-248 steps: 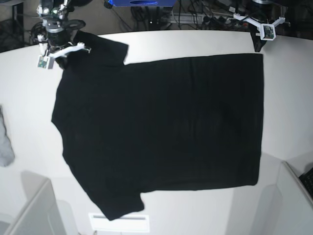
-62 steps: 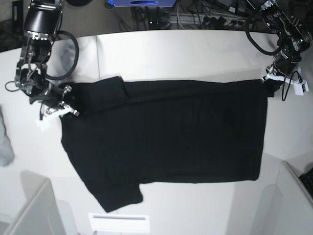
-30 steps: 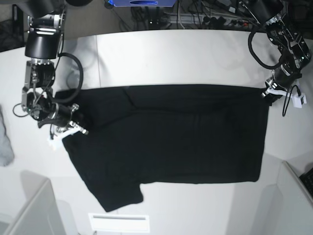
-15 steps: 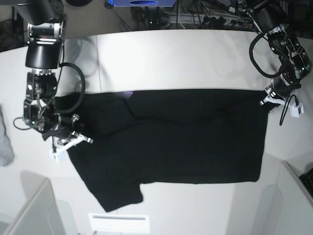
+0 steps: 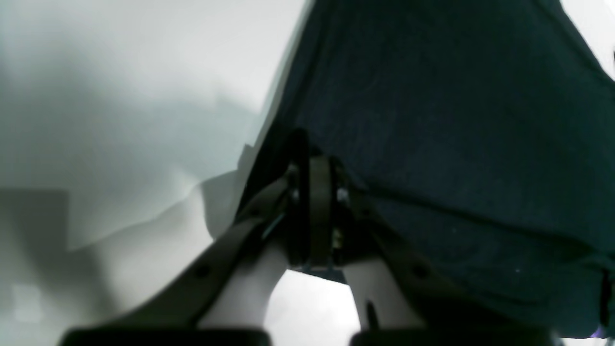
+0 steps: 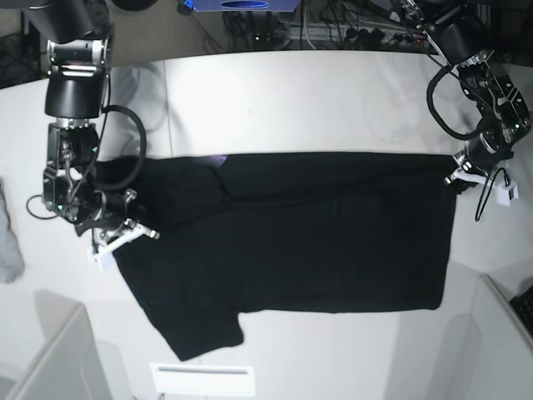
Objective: Fold the T-shirt properly
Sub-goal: 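Lift the shoulders and drag them toward the hem, folding the shirt, then pull the folded edge back toward the robot and release both grippers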
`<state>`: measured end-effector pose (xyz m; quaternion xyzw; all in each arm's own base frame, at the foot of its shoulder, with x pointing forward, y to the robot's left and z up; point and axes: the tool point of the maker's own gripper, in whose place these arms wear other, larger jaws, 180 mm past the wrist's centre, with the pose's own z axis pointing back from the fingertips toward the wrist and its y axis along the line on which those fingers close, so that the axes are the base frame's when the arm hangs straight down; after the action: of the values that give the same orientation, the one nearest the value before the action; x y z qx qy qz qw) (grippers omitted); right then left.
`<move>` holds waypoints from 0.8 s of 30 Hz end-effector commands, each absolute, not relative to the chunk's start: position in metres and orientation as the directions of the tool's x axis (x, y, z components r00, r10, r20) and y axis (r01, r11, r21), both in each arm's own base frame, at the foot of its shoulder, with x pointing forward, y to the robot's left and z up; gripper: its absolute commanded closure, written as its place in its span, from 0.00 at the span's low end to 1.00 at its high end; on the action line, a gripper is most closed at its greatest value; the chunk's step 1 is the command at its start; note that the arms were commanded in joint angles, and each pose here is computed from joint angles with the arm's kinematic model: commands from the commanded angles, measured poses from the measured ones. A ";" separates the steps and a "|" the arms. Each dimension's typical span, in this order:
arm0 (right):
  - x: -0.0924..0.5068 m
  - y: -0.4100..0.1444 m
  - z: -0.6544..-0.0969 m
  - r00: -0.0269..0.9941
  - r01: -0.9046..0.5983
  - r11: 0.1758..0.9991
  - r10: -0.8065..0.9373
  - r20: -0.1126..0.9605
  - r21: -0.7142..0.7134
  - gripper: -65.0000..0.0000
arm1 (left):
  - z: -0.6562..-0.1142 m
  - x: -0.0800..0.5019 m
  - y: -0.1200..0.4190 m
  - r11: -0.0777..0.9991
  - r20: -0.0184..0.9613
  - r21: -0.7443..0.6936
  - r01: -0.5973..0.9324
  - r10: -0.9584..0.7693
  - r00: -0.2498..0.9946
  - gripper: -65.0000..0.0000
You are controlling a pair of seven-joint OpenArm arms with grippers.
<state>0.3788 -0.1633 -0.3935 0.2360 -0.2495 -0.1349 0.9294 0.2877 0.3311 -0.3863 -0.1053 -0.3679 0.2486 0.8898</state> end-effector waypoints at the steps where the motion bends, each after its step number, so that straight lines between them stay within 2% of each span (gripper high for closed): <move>1: 0.394 -0.169 -0.374 0.808 0.112 0.851 -0.379 0.452 0.513 1.00 | -0.363 0.305 0.338 0.865 0.660 -0.373 -0.336 0.501 0.559 1.00; 2: 0.394 -0.170 -0.374 0.808 0.114 0.851 -0.379 0.452 0.512 1.00 | -0.362 0.307 0.338 0.864 0.662 -0.376 -0.334 0.503 0.555 1.00; 5: 0.394 -0.171 -0.374 0.807 0.115 0.851 -0.381 0.452 0.512 0.75 | -0.359 0.310 0.339 0.864 0.667 -0.378 -0.333 0.503 0.549 0.97; 6: 0.395 -0.171 -0.373 0.805 0.113 0.851 -0.381 0.455 0.512 0.68 | -0.357 0.313 0.339 0.864 0.671 -0.380 -0.331 0.503 0.545 0.90; 8: 0.399 -0.173 -0.369 0.788 0.109 0.853 -0.387 0.479 0.510 0.61 | -0.351 0.321 0.339 0.864 0.682 -0.386 -0.322 0.502 0.531 0.76; 13: 0.407 -0.186 -0.364 0.720 0.132 0.855 -0.431 0.545 0.502 0.61 | -0.348 0.336 0.340 0.847 0.674 -0.423 -0.323 0.532 0.512 0.38; 16: 0.401 -0.210 -0.360 0.629 0.239 0.825 -0.533 0.565 0.513 0.61 | -0.345 0.344 0.341 0.838 0.672 -0.438 -0.325 0.545 0.501 0.24; 18: 0.396 -0.230 -0.357 0.560 0.309 0.796 -0.594 0.578 0.520 0.61 | -0.340 0.345 0.347 0.843 0.683 -0.431 -0.322 0.538 0.494 0.21; 21: 0.377 -0.257 -0.360 0.478 0.387 0.765 -0.643 0.598 0.514 0.61 | -0.327 0.342 0.352 0.857 0.714 -0.408 -0.315 0.514 0.475 0.21; 24: 0.352 -0.270 -0.360 0.438 0.418 0.753 -0.658 0.613 0.509 0.60 | -0.320 0.312 0.377 0.846 0.740 -0.378 -0.376 0.520 0.427 0.21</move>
<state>0.3425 -0.2654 -0.3756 0.1423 -0.3985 -0.3282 0.8445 0.3111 0.3648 -0.3345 -0.0943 -0.4474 0.2710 0.8470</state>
